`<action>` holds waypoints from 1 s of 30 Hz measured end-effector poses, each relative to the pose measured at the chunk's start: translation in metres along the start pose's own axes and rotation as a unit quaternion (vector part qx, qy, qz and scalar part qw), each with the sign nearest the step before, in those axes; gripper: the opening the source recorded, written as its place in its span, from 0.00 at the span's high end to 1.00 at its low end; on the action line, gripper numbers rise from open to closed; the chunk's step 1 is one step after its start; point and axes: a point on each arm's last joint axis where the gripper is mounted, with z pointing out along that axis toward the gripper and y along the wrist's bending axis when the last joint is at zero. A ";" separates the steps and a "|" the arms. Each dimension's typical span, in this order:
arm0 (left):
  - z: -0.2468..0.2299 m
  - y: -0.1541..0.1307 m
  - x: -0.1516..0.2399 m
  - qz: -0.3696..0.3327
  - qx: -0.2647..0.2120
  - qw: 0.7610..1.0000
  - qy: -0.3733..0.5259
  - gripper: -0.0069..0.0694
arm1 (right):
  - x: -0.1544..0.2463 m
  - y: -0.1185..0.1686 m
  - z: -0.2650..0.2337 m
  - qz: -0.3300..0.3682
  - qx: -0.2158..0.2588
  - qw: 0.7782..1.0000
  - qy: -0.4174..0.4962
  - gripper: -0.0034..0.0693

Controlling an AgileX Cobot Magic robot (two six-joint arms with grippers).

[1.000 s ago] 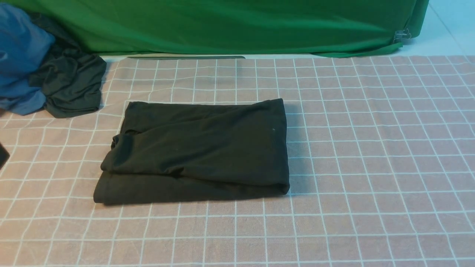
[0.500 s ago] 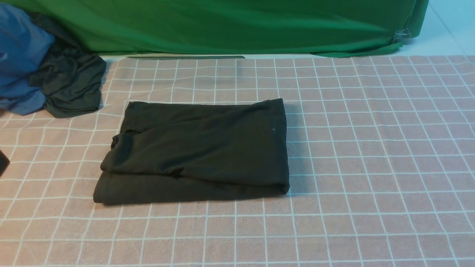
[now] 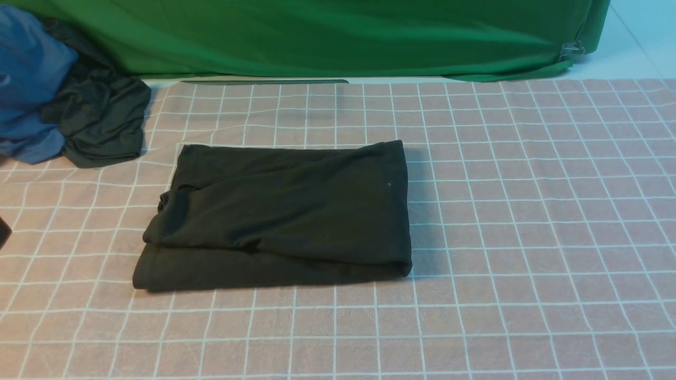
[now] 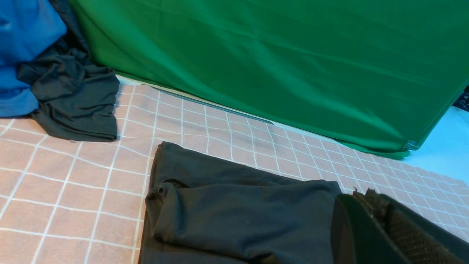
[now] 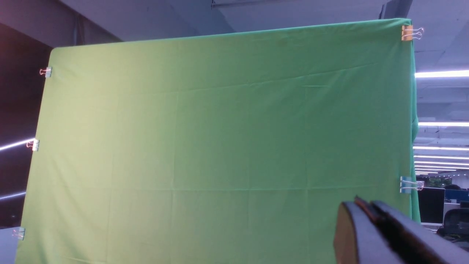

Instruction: Fold a long-sleeved shirt over a pink coffee tablecloth.

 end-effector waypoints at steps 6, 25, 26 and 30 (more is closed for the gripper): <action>-0.001 0.000 0.002 0.021 0.013 1.000 0.008 0.89 | 0.000 0.000 0.000 0.000 0.000 1.000 0.000 0.83; 0.024 0.059 0.124 0.019 -0.061 0.998 -0.019 0.89 | 0.000 0.000 0.000 0.000 0.000 1.000 0.001 0.79; 0.024 0.060 0.125 0.025 -0.063 0.998 -0.018 0.89 | 0.000 0.000 0.000 0.000 0.000 1.000 0.001 0.79; 0.024 0.060 0.124 0.041 -0.066 0.997 -0.019 0.89 | 0.000 0.000 0.000 0.000 0.000 1.000 0.001 0.77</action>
